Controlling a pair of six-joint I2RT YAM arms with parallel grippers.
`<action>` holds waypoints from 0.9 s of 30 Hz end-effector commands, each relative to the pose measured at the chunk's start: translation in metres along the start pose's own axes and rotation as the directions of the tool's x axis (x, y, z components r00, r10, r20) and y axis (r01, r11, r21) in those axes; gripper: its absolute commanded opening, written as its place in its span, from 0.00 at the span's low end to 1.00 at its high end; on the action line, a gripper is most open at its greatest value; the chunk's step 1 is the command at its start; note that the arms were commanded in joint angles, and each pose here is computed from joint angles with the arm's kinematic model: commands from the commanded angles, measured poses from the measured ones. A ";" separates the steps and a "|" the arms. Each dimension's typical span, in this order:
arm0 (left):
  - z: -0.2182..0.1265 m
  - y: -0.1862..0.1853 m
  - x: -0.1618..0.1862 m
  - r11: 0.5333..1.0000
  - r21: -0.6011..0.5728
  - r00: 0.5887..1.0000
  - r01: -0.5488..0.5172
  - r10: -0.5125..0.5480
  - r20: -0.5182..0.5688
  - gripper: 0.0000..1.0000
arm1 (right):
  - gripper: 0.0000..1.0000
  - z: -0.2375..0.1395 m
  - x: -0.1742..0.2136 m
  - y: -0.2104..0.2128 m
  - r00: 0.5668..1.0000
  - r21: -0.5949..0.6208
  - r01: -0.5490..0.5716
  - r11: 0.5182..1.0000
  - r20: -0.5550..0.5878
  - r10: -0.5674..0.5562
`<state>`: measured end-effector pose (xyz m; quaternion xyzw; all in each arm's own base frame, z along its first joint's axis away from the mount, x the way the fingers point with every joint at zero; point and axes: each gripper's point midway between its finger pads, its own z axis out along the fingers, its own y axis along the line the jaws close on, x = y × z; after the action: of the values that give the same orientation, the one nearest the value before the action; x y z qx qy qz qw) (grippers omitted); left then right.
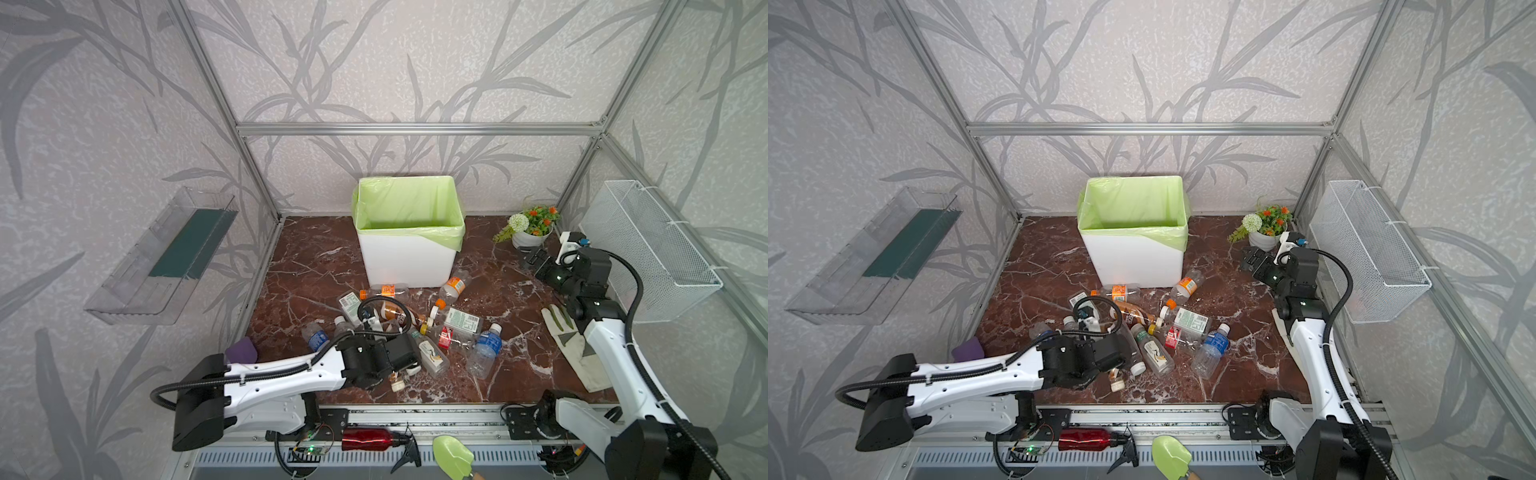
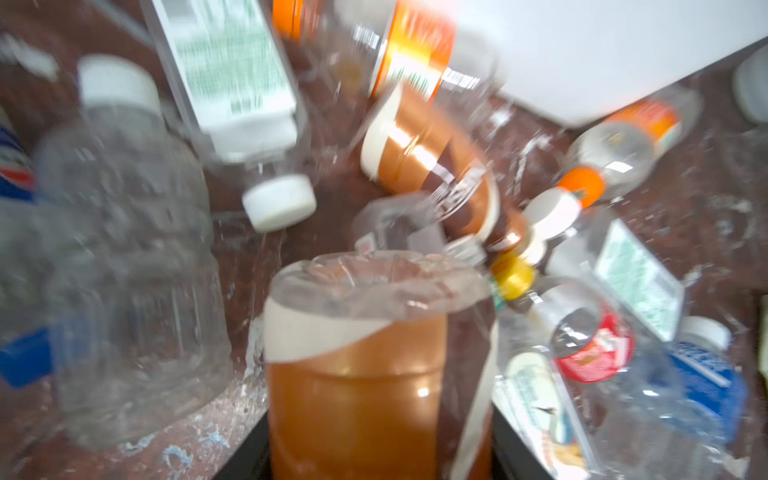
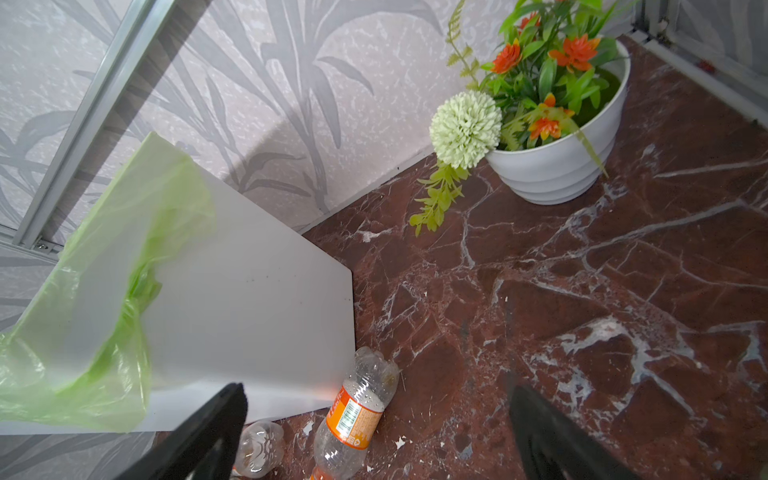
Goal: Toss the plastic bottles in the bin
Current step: 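Lift the Nescafe bottle with the left gripper and release it into the bin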
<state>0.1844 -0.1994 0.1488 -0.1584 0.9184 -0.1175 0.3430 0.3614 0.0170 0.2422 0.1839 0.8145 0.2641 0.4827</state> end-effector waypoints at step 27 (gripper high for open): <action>0.030 -0.179 -0.332 0.829 0.207 0.847 -0.519 0.468 0.252 0.63 | 0.99 -0.040 -0.040 0.023 0.995 0.048 0.026 0.999 0.099 -0.031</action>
<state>0.4845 -0.2100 0.4712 0.0441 0.7723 -0.1168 0.6229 0.3475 0.0047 0.2779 0.2116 0.8012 0.2383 0.5065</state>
